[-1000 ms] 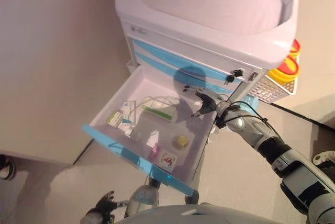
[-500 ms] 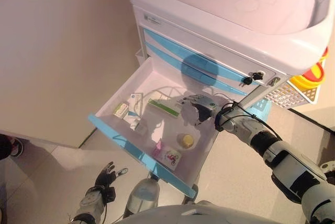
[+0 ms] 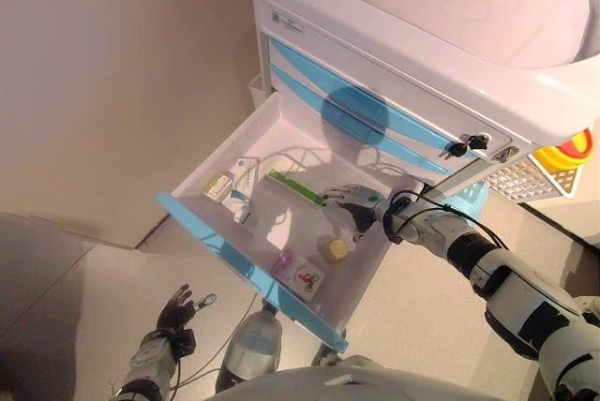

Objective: Open the drawer and pick up the medicine

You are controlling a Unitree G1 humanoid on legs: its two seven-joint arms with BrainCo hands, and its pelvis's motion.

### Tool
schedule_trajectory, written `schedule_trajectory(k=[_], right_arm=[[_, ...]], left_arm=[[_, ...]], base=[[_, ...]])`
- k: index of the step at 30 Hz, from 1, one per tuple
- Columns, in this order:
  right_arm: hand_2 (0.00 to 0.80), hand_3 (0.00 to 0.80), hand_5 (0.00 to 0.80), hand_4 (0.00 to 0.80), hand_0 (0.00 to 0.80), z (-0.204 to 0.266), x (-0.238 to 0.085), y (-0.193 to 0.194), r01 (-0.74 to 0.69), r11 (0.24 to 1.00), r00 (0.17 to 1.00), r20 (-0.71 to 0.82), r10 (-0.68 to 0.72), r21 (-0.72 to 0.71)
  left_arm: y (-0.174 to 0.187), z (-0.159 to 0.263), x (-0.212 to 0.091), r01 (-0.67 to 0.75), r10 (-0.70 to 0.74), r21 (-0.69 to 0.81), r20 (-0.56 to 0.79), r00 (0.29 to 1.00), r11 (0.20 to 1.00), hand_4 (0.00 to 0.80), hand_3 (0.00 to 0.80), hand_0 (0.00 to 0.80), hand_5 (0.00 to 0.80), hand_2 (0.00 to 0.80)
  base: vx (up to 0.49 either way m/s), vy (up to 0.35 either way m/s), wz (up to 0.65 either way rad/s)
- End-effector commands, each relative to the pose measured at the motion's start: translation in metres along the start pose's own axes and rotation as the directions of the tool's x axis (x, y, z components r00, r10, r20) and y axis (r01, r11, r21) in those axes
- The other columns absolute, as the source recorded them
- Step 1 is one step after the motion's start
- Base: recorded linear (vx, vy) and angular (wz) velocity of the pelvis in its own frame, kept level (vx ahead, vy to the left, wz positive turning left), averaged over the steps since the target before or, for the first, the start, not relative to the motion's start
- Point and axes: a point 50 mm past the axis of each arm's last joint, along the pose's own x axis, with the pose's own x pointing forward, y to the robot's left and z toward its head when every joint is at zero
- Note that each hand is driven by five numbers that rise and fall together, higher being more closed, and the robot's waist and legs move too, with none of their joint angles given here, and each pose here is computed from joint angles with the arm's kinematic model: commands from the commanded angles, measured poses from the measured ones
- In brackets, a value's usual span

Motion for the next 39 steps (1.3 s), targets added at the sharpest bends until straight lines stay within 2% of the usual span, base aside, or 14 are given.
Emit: schedule_trajectory(k=[1, 15, 29, 39], right_arm=[[0.000, 0.000, 0.000, 0.000, 0.000, 0.021, 0.006, -0.008, -0.026, 0.993, 0.985, 0.165, 0.045, -0.114], [0.000, 0.000, 0.000, 0.000, 0.000, 0.038, 0.002, 0.021, -0.068, 0.988, 0.956, 0.273, 0.103, -0.135], [0.000, 0.000, 0.000, 0.000, 0.000, 0.033, 0.006, 0.029, -0.052, 0.991, 0.984, 0.164, 0.071, -0.123], [0.000, 0.000, 0.000, 0.000, 0.000, 0.028, 0.004, 0.038, -0.085, 0.988, 0.989, 0.110, 0.099, -0.126]], left_arm=[[0.010, 0.009, 0.000, -0.011, 0.010, 0.037, 0.021, 1.000, 0.999, 0.000, 0.000, 0.000, 0.000, 0.000], [0.007, 0.005, 0.000, 0.012, -0.012, 0.055, -0.002, 1.000, 0.998, 0.000, 0.000, 0.000, 0.000, 0.000], [0.003, 0.001, -0.001, 0.028, -0.027, 0.045, -0.011, 1.000, 0.999, 0.000, 0.000, 0.000, 0.000, 0.000], [0.000, 0.001, -0.001, 0.033, -0.032, 0.038, -0.008, 0.999, 0.999, 0.000, 0.000, 0.000, 0.000, 0.000]], base=[[0.031, -0.010, -0.01], [0.000, 0.000, 0.00], [0.000, 0.000, 0.00], [0.000, 0.000, 0.00]])
